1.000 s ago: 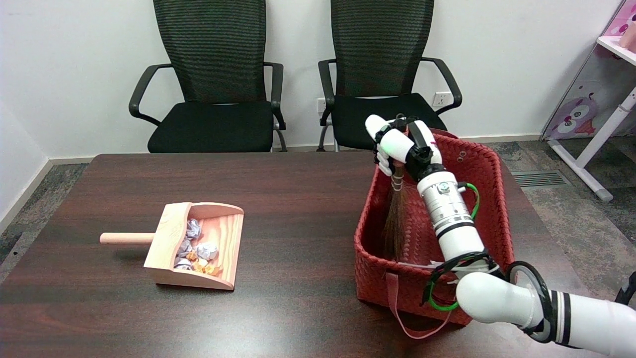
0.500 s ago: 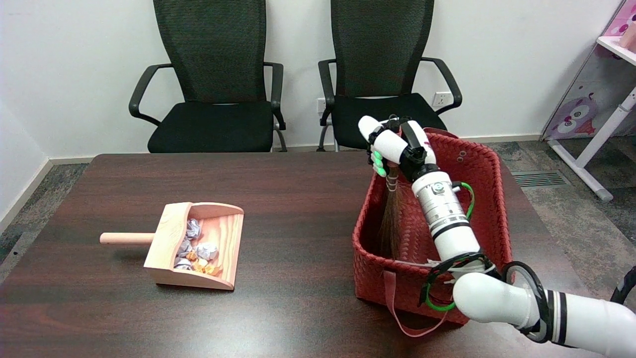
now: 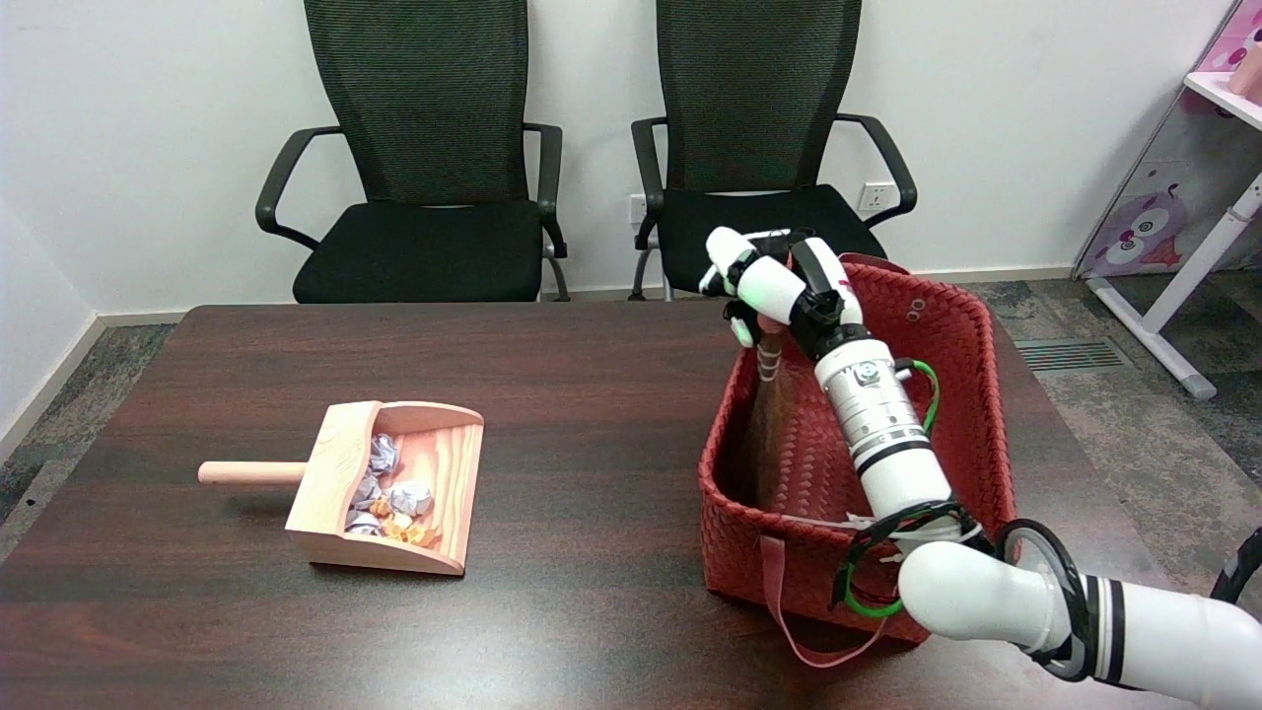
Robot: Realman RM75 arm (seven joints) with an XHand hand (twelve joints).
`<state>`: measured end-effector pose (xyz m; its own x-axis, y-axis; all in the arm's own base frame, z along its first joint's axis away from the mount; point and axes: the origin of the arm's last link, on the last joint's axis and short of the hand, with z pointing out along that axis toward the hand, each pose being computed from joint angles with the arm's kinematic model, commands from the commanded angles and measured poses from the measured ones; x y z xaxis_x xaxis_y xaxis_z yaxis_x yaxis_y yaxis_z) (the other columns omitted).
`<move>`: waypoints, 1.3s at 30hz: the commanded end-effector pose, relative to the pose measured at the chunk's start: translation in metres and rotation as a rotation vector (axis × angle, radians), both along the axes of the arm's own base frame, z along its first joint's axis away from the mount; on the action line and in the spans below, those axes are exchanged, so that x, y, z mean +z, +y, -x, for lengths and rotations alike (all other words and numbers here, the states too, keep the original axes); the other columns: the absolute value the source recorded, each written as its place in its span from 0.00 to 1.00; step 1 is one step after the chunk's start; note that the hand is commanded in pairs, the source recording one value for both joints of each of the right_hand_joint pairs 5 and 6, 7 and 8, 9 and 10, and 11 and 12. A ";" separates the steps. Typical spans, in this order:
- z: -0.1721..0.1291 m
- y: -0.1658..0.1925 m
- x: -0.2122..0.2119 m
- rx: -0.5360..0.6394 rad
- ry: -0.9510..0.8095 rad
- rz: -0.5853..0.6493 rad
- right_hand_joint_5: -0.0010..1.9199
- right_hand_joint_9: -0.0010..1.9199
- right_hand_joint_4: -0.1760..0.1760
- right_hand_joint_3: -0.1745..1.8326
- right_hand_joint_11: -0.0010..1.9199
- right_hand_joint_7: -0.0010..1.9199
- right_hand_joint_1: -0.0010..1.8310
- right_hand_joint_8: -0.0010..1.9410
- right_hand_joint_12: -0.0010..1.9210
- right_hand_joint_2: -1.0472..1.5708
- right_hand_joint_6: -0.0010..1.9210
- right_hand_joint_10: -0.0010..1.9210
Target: Place the broom in the basket.
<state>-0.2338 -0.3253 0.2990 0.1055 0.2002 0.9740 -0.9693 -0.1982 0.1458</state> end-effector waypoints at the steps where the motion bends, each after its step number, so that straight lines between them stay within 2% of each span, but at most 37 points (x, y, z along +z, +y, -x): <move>1: -0.007 0.003 0.001 0.016 0.004 -0.008 0.57 0.47 0.50 0.93 0.80 0.57 0.50 0.56 0.80 0.71 0.57 0.47; 2: -0.009 0.003 0.000 0.019 0.002 -0.012 0.57 0.46 0.49 0.92 0.79 0.57 0.50 0.56 0.79 0.70 0.57 0.46; 3: -0.010 0.004 0.000 0.021 0.000 -0.018 0.56 0.45 0.45 0.91 0.78 0.56 0.50 0.56 0.78 0.70 0.56 0.45; 4: -0.013 0.004 0.000 0.025 0.003 -0.022 0.56 0.44 0.26 0.90 0.75 0.56 0.49 0.55 0.75 0.69 0.56 0.44; 7: -0.020 0.006 0.000 0.032 0.029 -0.021 0.54 0.42 0.04 0.88 0.71 0.54 0.49 0.53 0.71 0.70 0.54 0.42; 8: -0.024 0.006 0.000 0.036 0.044 -0.018 0.53 0.41 0.00 0.88 0.70 0.53 0.49 0.53 0.70 0.70 0.53 0.41; 18: -0.061 0.015 0.017 0.104 0.136 0.041 0.49 0.34 0.00 0.84 0.58 0.49 0.49 0.48 0.58 0.70 0.49 0.34; 24: -0.069 0.013 0.018 0.124 0.135 0.039 0.47 0.31 0.00 0.85 0.54 0.47 0.49 0.47 0.54 0.68 0.47 0.31; 28: -0.075 0.012 0.016 0.145 0.141 0.034 0.43 0.21 0.00 0.87 0.35 0.43 0.49 0.43 0.35 0.63 0.43 0.21; 30: -0.078 0.013 0.016 0.162 0.146 0.037 0.39 0.19 0.00 0.81 0.30 0.39 0.47 0.38 0.30 0.62 0.39 0.19; 35: -0.090 0.017 0.022 0.214 0.153 0.072 0.29 0.18 0.00 0.77 0.29 0.29 0.46 0.29 0.29 0.60 0.29 0.18; 39: -0.102 0.026 0.034 0.276 0.161 0.134 0.25 0.17 0.00 0.75 0.28 0.25 0.45 0.25 0.28 0.60 0.25 0.17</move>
<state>-0.1676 -0.3138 0.3146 0.1945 0.2549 0.9472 -0.9088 -0.3166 0.2718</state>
